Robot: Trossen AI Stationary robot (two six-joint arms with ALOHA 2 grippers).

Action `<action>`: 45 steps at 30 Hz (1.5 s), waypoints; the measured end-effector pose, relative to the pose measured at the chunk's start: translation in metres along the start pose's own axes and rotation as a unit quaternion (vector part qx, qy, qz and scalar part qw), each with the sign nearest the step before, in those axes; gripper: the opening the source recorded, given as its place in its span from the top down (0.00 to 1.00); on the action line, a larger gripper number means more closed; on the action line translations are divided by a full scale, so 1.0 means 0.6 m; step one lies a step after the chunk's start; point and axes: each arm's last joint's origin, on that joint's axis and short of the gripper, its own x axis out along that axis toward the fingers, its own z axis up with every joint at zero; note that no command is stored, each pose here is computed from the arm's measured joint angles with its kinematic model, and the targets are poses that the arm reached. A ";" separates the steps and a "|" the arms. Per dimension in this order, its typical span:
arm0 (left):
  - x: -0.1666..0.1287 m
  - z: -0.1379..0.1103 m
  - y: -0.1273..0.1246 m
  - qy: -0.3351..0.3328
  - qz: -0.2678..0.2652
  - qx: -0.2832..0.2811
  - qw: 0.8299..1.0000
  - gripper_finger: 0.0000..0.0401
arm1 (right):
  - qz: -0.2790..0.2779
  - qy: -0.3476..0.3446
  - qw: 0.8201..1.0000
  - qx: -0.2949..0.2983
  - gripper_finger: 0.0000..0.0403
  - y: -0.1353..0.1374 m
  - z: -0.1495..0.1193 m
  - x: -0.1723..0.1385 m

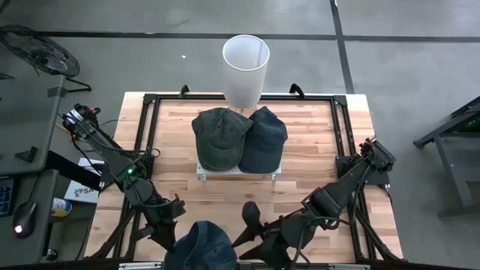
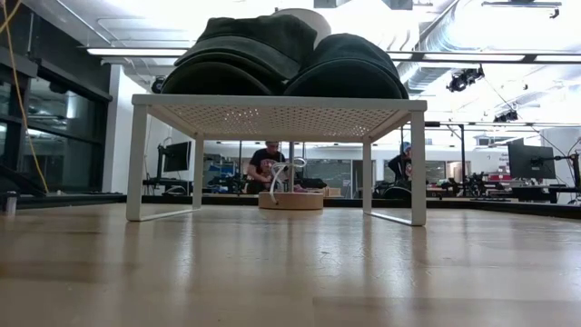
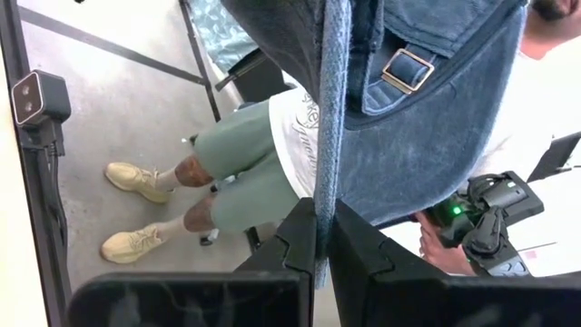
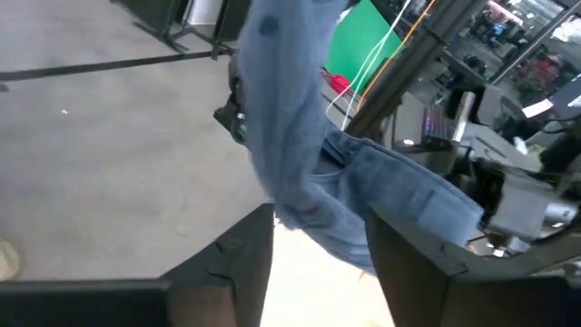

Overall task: Pick & Place hat
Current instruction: Stack the blue cap on the blue cap on the shelf

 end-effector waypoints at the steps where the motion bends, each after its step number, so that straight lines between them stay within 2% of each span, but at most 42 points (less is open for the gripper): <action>1: 0.000 0.000 0.000 0.000 0.000 -0.001 1.000 0.97 | 0.002 -0.001 1.000 0.004 0.58 0.000 0.000 0.000; 8: 0.000 0.000 0.000 -0.001 0.001 -0.009 1.000 0.97 | 0.019 -0.006 1.000 0.006 0.43 0.005 -0.002 0.006; 17: 0.000 0.001 -0.001 -0.003 -0.002 -0.010 1.000 0.97 | 0.006 -0.023 0.999 -0.027 0.45 0.013 -0.007 0.032; 33: 0.000 0.001 -0.001 -0.003 -0.003 -0.010 1.000 0.97 | -0.007 0.002 0.998 -0.056 0.72 0.017 -0.010 0.031; 45: 0.000 0.001 -0.001 -0.006 -0.001 -0.016 1.000 0.97 | 0.007 -0.005 0.999 -0.043 0.96 0.019 -0.010 0.031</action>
